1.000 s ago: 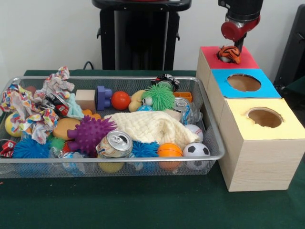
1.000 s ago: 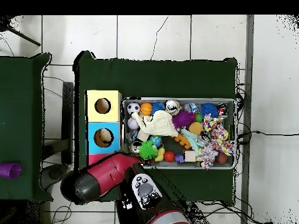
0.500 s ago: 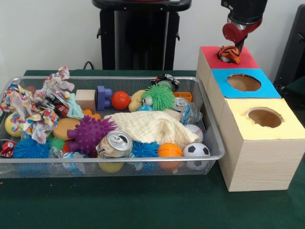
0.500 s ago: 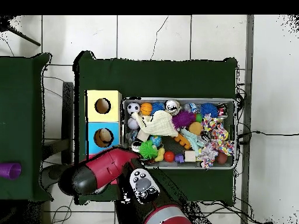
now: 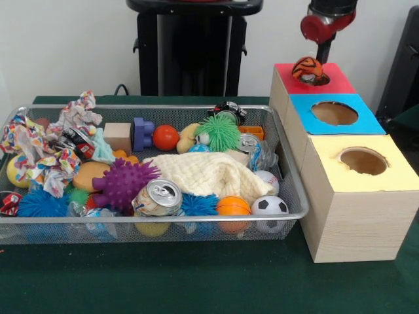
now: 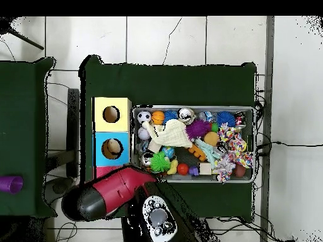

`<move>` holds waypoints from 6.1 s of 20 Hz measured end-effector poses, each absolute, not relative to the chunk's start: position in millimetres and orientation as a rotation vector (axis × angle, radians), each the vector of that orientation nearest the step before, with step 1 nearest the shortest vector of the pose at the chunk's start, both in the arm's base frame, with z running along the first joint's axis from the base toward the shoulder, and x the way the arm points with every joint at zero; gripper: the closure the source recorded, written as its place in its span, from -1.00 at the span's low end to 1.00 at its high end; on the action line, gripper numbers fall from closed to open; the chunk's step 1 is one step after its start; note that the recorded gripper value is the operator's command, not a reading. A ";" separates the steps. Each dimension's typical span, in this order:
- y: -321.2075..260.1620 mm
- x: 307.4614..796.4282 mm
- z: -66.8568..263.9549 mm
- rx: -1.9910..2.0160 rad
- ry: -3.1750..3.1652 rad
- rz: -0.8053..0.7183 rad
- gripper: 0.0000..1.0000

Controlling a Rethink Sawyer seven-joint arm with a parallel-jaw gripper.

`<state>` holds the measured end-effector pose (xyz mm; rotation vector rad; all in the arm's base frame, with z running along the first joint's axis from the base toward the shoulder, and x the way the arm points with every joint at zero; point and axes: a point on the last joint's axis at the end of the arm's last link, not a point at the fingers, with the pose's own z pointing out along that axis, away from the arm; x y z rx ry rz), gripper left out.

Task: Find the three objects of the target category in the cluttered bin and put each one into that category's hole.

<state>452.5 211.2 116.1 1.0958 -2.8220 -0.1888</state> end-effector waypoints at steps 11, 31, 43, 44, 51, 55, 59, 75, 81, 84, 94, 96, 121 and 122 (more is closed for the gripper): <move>206.6 451.8 202.7 1.014 -2.863 -0.034 1.00; 210.7 465.9 114.5 1.089 -2.798 -0.139 1.00; 214.3 489.3 84.9 1.099 -2.839 -0.189 1.00; 214.5 489.9 84.7 1.098 -2.837 -0.190 1.00; 213.8 493.1 84.3 1.087 -2.816 -0.209 1.00; 214.1 495.1 84.0 1.082 -2.802 -0.215 1.00; 214.1 495.3 84.4 1.083 -2.797 -0.212 1.00; 217.3 524.1 173.5 1.120 -2.935 -0.056 1.00; 219.8 527.2 181.4 1.124 -2.944 -0.044 1.00; 219.8 530.4 173.6 1.113 -2.937 -0.063 1.00; 191.4 557.5 148.2 1.020 -2.949 -0.102 1.00; 185.6 562.8 145.8 0.999 -2.955 -0.108 1.00; 141.6 597.0 123.3 0.922 -2.994 -0.124 1.00; 141.8 596.5 121.6 0.928 -2.997 -0.124 1.00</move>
